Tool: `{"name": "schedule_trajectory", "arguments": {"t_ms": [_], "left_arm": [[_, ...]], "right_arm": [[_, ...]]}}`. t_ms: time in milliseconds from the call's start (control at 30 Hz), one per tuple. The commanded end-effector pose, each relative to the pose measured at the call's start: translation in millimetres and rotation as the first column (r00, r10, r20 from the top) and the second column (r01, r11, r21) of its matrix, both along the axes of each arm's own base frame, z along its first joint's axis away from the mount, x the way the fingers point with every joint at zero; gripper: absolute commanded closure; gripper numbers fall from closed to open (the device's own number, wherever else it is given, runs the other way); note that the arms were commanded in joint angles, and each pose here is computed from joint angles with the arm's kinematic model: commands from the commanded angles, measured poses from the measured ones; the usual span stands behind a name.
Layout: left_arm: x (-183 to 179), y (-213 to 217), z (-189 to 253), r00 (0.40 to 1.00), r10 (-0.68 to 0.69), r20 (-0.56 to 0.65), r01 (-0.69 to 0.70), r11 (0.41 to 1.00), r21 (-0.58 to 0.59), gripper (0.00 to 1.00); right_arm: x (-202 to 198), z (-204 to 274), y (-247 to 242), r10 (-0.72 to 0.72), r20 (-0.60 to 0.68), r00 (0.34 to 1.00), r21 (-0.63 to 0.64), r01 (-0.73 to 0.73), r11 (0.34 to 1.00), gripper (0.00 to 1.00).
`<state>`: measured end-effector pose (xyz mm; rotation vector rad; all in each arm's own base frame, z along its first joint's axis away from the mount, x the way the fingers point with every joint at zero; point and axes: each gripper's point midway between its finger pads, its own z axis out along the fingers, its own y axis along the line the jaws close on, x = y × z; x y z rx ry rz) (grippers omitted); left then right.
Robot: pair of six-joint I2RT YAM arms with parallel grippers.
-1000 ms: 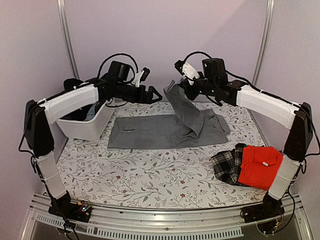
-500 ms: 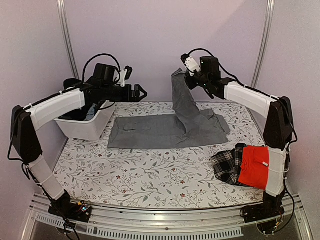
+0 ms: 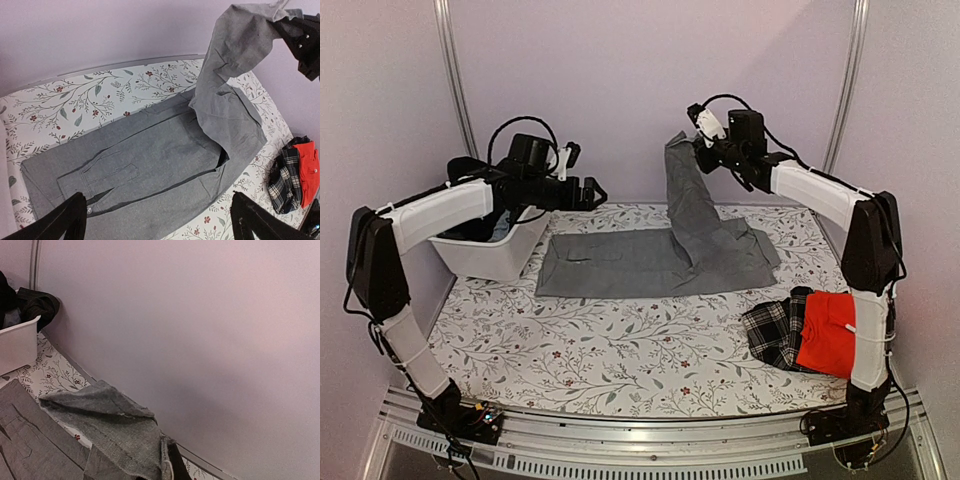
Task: Fold and stack the mixed laundry pile
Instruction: Adjust the rectangle-folded shirt at the center of the board.
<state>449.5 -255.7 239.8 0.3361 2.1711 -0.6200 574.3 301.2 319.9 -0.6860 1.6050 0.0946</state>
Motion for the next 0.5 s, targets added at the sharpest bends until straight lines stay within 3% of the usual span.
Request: {"name": "schedule_trajectory", "arguments": {"t_ms": [0,167,467], "left_arm": [[11,14,-2,1.000,0.025,-0.006,-0.025,1.000,0.009,0.00],[17,30,-7,0.997,0.065,-0.033,-0.065,0.998,-0.008,0.00],[21,44,-13,0.994,0.089,-0.060,-0.090,0.996,-0.014,0.00]], "right_arm": [[-37,-38,33,0.150,-0.127,0.980,-0.075,-0.160,0.984,1.00],[-65,-82,37,0.119,-0.288,0.950,-0.171,-0.174,0.970,1.00],[-108,-105,54,0.124,-0.514,0.849,-0.121,-0.215,0.969,1.00]]}}
